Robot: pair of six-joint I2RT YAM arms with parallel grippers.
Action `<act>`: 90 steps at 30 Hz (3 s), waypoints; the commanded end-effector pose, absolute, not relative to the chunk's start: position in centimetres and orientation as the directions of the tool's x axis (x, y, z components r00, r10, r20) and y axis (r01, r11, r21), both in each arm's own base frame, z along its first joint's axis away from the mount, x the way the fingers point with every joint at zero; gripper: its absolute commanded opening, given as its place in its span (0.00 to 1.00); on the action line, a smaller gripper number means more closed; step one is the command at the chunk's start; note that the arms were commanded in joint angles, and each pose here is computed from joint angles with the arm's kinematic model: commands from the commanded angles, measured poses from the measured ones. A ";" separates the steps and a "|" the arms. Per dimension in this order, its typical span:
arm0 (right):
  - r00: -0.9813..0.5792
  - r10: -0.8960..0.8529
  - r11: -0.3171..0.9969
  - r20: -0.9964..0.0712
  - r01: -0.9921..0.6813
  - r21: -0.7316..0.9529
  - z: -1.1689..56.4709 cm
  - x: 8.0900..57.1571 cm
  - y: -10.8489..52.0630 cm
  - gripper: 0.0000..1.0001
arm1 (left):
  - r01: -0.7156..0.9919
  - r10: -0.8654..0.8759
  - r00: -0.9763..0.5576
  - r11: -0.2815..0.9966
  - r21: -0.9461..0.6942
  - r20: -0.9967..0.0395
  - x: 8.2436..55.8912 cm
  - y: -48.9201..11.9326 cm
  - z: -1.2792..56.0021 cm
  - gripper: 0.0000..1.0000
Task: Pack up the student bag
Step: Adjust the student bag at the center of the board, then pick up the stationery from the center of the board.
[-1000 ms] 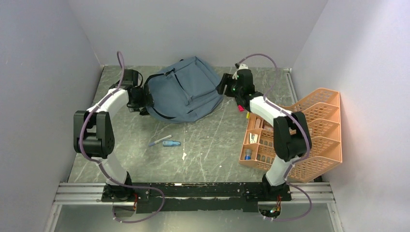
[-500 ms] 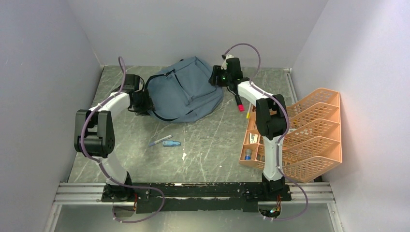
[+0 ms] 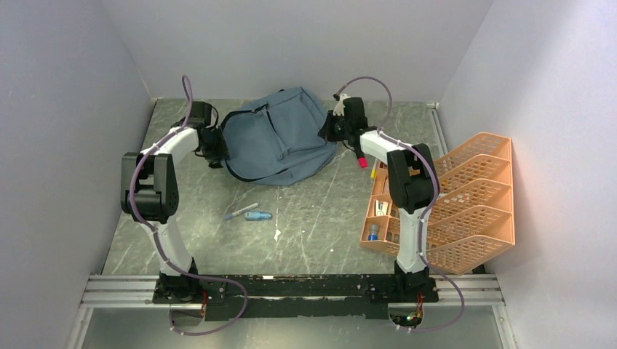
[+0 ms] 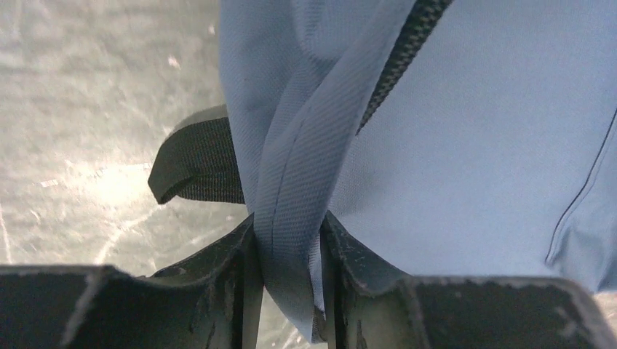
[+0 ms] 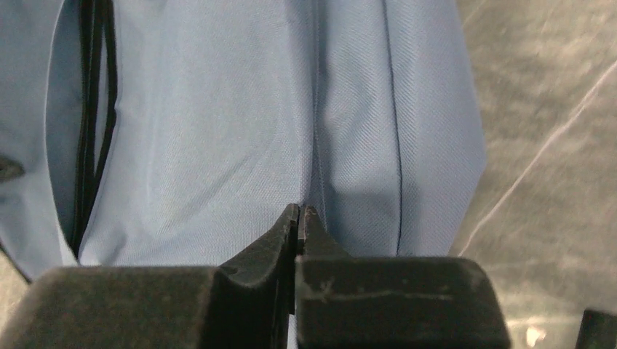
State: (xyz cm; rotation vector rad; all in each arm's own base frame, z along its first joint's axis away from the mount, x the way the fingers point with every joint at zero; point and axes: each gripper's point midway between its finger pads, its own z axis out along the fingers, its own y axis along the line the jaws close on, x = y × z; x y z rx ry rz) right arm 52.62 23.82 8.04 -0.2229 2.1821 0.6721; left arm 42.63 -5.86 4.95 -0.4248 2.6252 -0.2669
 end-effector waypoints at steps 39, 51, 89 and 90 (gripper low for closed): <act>-0.438 0.186 0.975 -0.879 -0.025 0.219 19.6 42.8 12.5 0.59 | 0.036 -0.270 -0.631 0.926 -0.375 -0.727 41.2 -7.3 18.7 0.59; -0.669 0.058 0.995 -0.741 0.095 -0.007 12.7 42.8 9.7 0.62 | 0.088 -0.226 -0.667 0.922 -0.376 -0.710 37.3 -8.5 15.6 0.58; -0.900 -0.048 0.998 -0.434 -0.027 -0.055 0.9 45.3 8.2 0.33 | 0.084 -0.222 -0.642 0.931 -0.355 -0.734 35.8 -7.9 15.4 0.57; -0.896 -0.043 0.998 -0.442 -0.020 -0.057 1.0 45.2 8.0 0.29 | 0.088 -0.224 -0.640 0.929 -0.360 -0.735 35.8 -8.0 15.5 0.57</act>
